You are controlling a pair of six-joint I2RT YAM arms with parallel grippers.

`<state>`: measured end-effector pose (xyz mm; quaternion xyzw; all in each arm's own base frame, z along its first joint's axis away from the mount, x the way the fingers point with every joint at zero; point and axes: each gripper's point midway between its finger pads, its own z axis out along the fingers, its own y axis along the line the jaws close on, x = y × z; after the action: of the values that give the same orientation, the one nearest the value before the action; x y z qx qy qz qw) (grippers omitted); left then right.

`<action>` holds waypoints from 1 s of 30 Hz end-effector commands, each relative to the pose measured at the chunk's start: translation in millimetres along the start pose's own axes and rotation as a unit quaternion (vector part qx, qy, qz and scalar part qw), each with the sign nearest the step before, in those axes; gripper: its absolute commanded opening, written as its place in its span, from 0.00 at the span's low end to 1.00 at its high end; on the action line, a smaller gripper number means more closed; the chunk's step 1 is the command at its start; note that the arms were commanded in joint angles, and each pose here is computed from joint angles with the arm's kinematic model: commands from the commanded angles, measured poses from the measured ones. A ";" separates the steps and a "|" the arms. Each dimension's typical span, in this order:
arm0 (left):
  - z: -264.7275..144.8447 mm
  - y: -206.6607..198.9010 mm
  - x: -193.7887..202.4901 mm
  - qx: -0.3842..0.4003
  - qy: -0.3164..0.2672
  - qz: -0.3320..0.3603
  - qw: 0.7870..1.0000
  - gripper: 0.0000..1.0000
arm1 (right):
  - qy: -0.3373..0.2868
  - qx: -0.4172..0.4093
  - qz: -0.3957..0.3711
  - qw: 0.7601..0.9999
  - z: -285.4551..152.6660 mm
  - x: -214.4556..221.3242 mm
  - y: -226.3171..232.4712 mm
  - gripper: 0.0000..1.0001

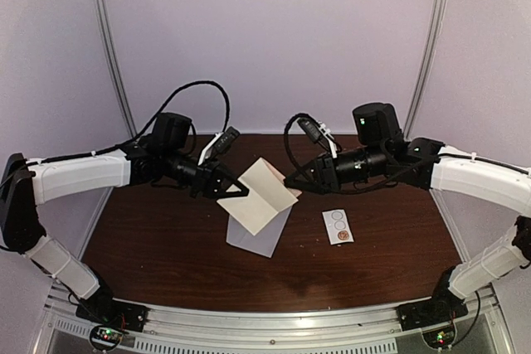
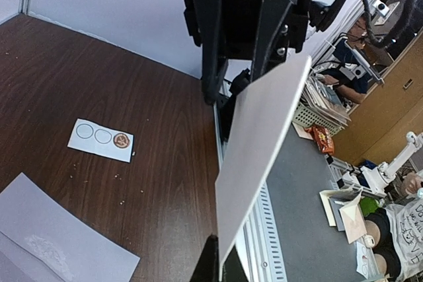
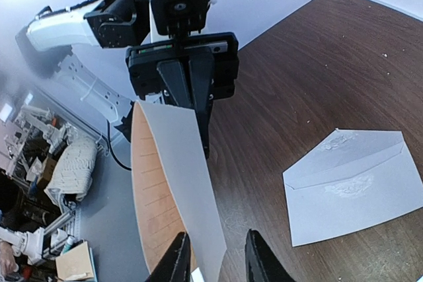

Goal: Place the letter into the envelope and seal it

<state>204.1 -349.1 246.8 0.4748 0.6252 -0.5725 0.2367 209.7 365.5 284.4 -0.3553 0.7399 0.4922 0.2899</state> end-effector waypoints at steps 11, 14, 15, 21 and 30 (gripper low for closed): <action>2.5 6.8 -2.1 -0.015 -0.004 0.011 1.000 0.00 | -0.068 0.004 -0.008 0.998 -20.5 -25.2 1.5 0.74; 1.8 2.3 -2.0 -0.007 -0.005 0.015 1.000 0.00 | -0.069 0.011 0.003 0.998 -15.4 -24.3 -7.3 0.77; 1.4 0.5 -2.1 -0.004 -0.004 0.016 1.000 0.00 | -0.069 0.010 0.007 0.998 -13.0 -23.9 -9.3 0.77; -0.3 -0.5 -0.1 -0.011 -0.002 0.023 1.000 0.00 | -0.054 -0.020 0.032 0.998 1.9 -18.2 -12.1 0.78; -0.9 -3.8 -2.4 -0.008 -0.004 0.032 0.999 0.00 | -0.009 -0.087 0.039 0.995 28.9 7.9 9.8 0.80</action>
<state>207.3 -349.4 242.5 0.4756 0.6310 -0.5628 0.2428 220.3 378.8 270.5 -0.3201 0.7325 0.5388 0.2660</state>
